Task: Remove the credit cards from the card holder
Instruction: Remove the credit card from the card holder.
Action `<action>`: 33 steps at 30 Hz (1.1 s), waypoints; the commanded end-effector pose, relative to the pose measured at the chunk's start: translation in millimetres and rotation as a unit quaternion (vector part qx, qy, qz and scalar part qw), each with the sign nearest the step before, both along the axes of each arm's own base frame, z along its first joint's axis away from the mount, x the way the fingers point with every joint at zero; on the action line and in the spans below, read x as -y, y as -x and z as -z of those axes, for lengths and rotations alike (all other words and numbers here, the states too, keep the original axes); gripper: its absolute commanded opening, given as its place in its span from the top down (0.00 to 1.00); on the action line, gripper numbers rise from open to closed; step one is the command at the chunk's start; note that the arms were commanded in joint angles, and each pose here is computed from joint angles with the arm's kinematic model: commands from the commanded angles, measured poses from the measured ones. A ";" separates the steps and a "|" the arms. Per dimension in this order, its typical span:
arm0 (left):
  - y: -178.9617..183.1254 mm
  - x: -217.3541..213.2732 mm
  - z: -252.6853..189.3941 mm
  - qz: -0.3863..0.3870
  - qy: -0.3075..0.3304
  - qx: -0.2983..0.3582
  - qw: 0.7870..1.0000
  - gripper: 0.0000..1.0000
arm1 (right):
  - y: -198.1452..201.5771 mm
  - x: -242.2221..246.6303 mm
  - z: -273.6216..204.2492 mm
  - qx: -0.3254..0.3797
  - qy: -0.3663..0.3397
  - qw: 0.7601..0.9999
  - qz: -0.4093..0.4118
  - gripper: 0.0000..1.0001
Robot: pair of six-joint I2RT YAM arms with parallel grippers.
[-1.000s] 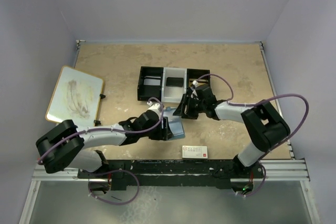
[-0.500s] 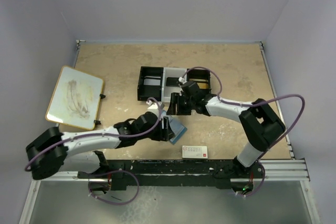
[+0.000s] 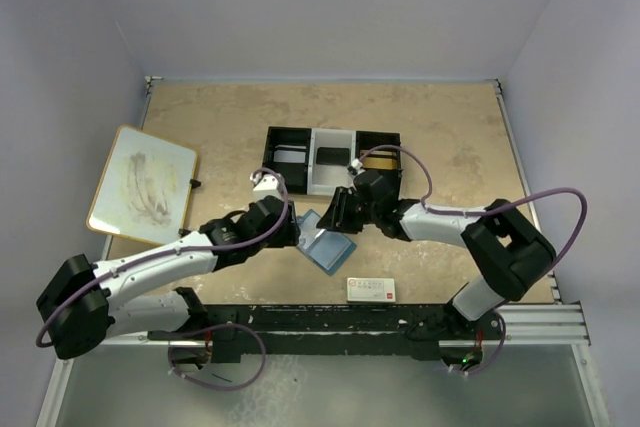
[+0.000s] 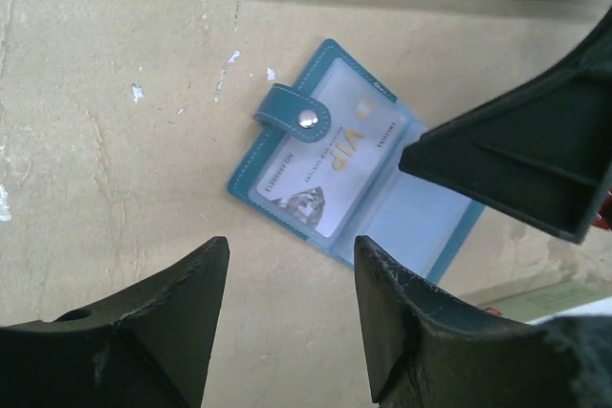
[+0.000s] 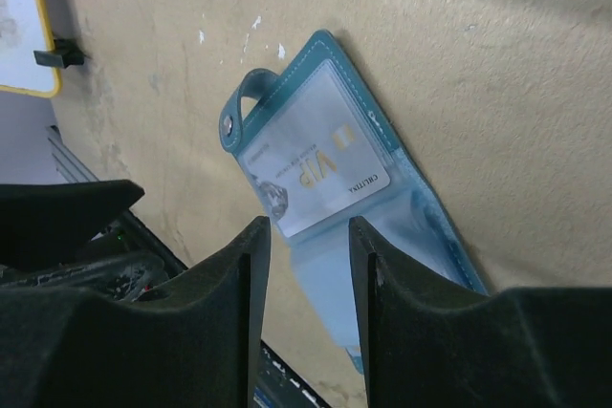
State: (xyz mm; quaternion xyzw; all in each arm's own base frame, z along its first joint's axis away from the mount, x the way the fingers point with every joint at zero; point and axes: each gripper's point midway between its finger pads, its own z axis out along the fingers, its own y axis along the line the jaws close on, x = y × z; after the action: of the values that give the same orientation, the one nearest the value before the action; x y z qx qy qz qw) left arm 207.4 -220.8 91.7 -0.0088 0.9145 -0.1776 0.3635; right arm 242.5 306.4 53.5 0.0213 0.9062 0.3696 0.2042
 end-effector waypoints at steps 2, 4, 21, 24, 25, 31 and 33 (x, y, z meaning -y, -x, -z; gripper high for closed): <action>-19.4 14.4 -15.4 0.007 0.011 0.016 1.000 0.47 | 11.6 -15.6 13.3 -0.038 -0.044 0.998 -0.008 0.59; -21.8 21.5 -12.7 0.019 0.008 0.010 1.000 0.47 | 22.7 -16.5 26.0 -0.063 -0.051 0.996 -0.021 0.60; -46.5 31.9 35.6 0.068 -0.137 -0.036 0.988 0.64 | 19.9 9.7 58.2 -0.111 -0.065 0.987 0.097 0.69; -47.4 35.5 45.0 0.076 -0.147 -0.049 0.985 0.67 | 17.8 11.2 60.1 -0.115 -0.068 0.985 0.111 0.69; -46.3 37.3 49.0 0.081 -0.148 -0.055 0.984 0.69 | 17.4 11.3 60.7 -0.115 -0.070 0.984 0.114 0.69; -37.8 27.6 70.9 0.075 -0.168 -0.081 0.980 0.78 | 13.7 12.0 62.6 -0.118 -0.082 0.982 0.125 0.76; -34.7 23.0 74.2 0.073 -0.172 -0.085 0.979 0.80 | 12.5 10.8 62.1 -0.117 -0.087 0.982 0.124 0.78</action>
State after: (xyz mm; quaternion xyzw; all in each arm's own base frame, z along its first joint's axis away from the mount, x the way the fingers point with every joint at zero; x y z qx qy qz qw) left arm 242.9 -250.0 22.8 0.1060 0.9550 -0.0529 0.2720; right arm 231.4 310.5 17.6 0.1665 0.8649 0.4525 0.1398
